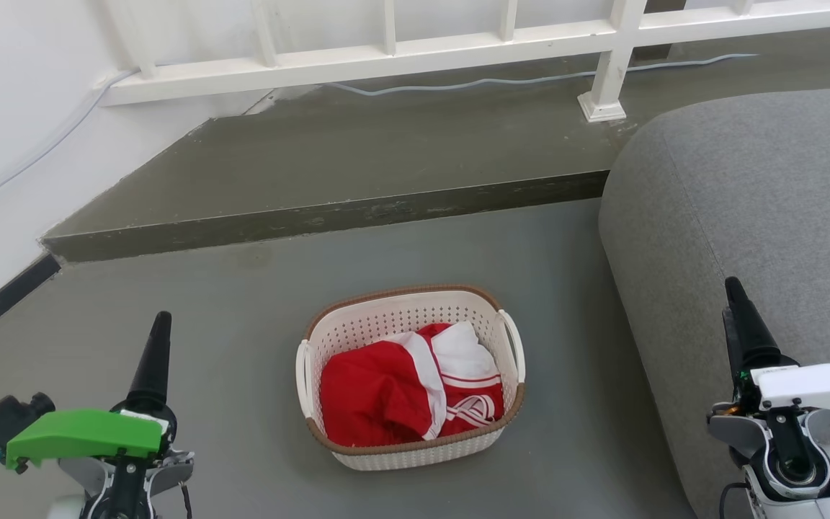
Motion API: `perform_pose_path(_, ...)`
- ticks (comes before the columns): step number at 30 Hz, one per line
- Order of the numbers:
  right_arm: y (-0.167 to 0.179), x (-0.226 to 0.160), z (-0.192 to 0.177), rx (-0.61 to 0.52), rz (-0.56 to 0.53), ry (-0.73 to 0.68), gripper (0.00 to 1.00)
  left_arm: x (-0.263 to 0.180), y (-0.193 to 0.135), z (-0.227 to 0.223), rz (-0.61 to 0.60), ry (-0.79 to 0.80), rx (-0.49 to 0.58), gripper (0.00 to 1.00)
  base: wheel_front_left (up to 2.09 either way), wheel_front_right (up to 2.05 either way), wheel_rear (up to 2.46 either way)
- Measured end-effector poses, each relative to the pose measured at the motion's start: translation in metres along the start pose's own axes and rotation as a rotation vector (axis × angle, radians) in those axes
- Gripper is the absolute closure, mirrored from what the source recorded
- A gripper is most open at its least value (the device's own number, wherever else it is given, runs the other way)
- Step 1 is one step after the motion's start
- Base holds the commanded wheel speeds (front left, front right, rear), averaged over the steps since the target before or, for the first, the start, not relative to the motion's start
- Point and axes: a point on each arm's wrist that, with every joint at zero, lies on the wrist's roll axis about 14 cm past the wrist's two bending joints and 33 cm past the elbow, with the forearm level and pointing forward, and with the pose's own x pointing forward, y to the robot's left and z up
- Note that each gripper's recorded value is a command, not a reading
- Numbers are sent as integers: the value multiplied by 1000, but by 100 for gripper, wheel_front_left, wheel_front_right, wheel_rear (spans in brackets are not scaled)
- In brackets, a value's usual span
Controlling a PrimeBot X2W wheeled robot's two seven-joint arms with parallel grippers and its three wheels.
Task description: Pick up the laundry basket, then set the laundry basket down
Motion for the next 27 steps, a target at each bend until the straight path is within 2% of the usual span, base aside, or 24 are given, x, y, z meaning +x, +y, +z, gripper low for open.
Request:
perform_pose_path(13, 13, 7, -6, -275, 37, 35, 0, 3, -11, -2, -36, 7, 194, 0, 0, 0, 0)
perform_pose_path(27, 24, 11, -14, -607, 68, 49, 0, 8, -28, -7, -92, 19, 493, 0, 0, 0, 0)
